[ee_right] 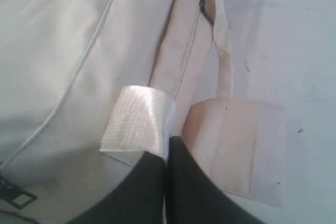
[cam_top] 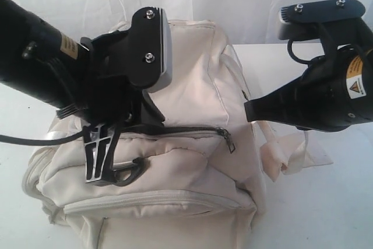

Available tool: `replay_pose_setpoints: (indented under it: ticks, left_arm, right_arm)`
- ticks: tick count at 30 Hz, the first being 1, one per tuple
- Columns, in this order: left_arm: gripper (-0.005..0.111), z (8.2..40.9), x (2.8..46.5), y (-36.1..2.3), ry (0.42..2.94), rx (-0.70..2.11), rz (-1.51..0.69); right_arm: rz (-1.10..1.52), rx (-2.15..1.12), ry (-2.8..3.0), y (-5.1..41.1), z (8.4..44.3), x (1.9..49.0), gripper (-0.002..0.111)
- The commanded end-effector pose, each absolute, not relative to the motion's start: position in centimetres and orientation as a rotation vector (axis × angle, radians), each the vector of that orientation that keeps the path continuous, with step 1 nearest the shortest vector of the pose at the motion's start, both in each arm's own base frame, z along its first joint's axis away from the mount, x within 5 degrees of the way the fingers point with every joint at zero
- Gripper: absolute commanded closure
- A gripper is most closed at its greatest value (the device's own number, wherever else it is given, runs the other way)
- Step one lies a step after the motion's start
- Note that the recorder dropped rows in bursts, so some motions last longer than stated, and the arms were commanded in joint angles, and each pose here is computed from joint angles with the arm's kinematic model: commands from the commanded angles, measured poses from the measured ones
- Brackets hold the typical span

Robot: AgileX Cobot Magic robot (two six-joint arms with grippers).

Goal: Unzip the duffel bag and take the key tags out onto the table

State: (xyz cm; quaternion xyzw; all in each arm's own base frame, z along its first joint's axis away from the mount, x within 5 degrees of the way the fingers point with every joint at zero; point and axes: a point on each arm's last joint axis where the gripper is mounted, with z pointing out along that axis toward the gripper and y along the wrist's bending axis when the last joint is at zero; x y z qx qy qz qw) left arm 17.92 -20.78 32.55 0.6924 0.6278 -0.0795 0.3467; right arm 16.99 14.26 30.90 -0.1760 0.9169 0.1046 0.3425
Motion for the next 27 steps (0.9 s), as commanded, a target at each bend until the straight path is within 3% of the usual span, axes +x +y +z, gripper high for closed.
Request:
replay_pose_setpoints:
  ticks: [1, 27]
  left_arm:
    - [0.107, 32.8, 17.4, -19.5, 1.707, 1.827, -0.153]
    - [0.107, 32.2, 18.0, -15.2, 1.983, 1.904, 0.206]
  right_arm:
    - [0.256, -0.465, 2.344, 14.0, 31.5, 17.1, 0.108]
    - [0.148, -0.500, 2.339, 13.5, 31.4, 17.2, 0.108]
